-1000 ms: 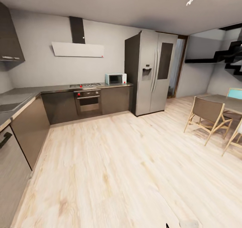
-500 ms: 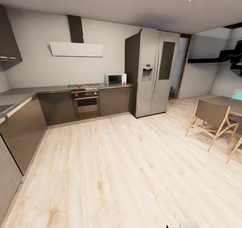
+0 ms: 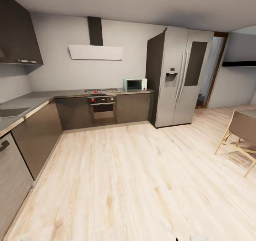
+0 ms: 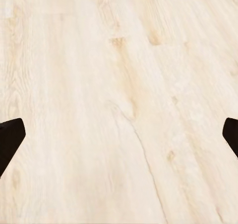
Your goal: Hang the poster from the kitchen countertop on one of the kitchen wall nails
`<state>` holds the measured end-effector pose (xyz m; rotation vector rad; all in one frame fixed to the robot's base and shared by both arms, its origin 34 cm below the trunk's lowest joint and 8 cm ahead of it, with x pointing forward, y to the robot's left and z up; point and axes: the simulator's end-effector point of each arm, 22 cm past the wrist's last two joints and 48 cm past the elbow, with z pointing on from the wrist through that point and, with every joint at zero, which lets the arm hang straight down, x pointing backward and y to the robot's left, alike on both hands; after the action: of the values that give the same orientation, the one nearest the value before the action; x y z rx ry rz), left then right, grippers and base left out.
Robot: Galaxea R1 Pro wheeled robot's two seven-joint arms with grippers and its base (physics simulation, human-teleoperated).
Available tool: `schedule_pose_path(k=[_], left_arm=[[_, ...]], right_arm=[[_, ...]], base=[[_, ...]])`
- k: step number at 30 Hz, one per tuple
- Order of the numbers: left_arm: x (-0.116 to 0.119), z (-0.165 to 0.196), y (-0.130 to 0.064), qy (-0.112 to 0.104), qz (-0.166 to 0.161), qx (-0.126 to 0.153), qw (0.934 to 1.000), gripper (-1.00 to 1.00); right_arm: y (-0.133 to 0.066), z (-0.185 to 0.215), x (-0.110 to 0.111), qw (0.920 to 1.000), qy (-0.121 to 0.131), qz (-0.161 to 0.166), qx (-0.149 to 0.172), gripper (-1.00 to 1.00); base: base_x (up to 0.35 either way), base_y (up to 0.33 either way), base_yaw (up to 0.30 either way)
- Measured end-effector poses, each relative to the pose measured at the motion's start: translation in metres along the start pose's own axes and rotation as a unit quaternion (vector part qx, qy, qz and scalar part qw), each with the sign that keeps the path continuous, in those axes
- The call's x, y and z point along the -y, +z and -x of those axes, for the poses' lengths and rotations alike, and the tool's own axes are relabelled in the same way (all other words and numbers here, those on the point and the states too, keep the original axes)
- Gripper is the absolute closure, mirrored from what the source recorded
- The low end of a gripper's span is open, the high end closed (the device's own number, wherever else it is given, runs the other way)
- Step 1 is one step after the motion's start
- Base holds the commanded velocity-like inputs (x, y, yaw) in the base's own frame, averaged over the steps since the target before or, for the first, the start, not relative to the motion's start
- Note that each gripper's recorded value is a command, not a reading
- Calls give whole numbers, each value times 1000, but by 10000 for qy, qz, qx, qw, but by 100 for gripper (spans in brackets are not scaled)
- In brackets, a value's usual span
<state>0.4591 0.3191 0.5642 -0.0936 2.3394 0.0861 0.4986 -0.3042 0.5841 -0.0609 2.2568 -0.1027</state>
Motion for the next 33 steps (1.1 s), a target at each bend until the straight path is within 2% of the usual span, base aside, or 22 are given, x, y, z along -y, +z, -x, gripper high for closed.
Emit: schedule_pose_path(k=[8, 33], left_arm=[[0, 0, 0, -4, 5, 6, 10000, -100], [-1, 1, 0, -4, 8, 14, 10000, -100]], right_arm=[[0, 0, 0, 10000, 0, 0, -1, -100], [0, 0, -2, 10000, -9, 10, -3, -100]], base=[[116, -116, 292], [4, -4, 293]])
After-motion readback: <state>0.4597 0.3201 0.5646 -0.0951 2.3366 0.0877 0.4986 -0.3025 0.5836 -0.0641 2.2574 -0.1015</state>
